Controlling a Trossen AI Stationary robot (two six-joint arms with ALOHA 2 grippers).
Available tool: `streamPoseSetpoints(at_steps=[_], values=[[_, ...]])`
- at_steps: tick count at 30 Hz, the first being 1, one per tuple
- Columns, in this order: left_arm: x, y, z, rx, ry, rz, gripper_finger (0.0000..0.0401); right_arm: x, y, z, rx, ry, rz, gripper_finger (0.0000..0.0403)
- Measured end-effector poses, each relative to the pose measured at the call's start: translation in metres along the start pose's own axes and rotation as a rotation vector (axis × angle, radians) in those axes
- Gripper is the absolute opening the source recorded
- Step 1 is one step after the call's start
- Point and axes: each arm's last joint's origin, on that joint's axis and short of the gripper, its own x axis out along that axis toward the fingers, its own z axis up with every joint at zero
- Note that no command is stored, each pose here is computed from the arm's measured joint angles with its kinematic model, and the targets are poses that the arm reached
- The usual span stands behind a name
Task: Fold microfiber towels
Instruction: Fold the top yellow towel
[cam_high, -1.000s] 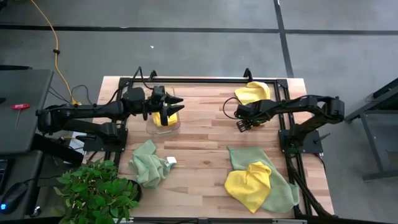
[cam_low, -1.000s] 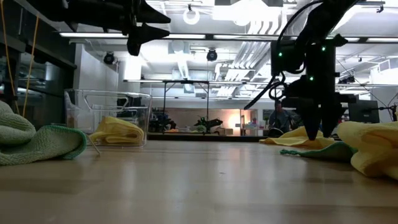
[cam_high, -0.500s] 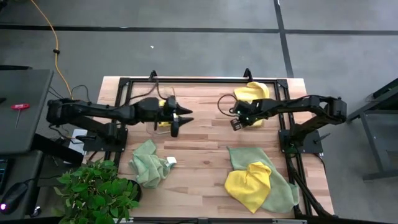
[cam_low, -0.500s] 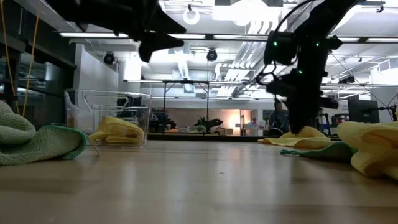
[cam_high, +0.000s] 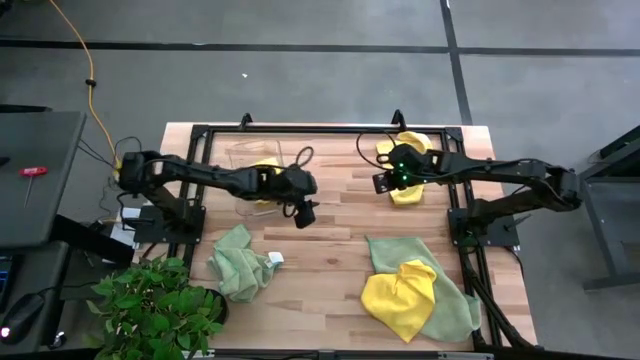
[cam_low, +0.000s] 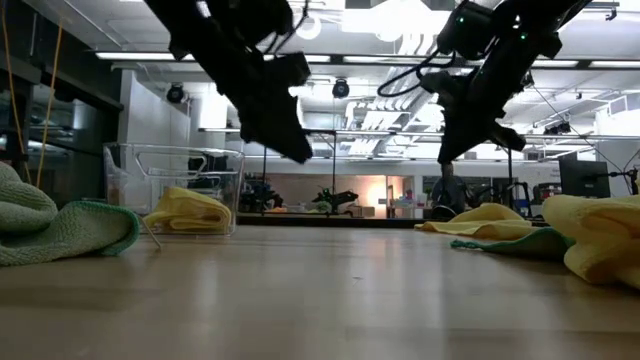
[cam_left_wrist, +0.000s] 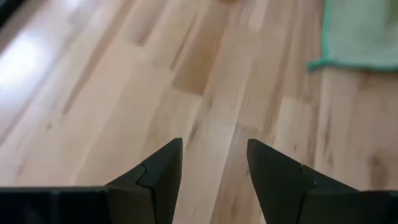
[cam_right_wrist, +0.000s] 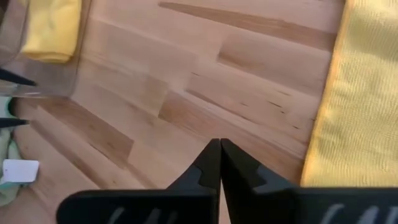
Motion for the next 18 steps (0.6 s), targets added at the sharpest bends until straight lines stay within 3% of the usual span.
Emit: streamPoseSetpoints(at_steps=[7, 18], values=[[0.015, 0.000, -0.011, 0.014, 0.109, 0.018, 0.0170, -0.002, 0.000, 0.000, -0.001, -0.002, 0.009, 0.0000], [0.005, 0.009, -0.037, 0.121, 0.397, 0.115, 0.0142, -0.002, -0.001, -0.002, -0.009, 0.023, -0.003, 0.0000]])
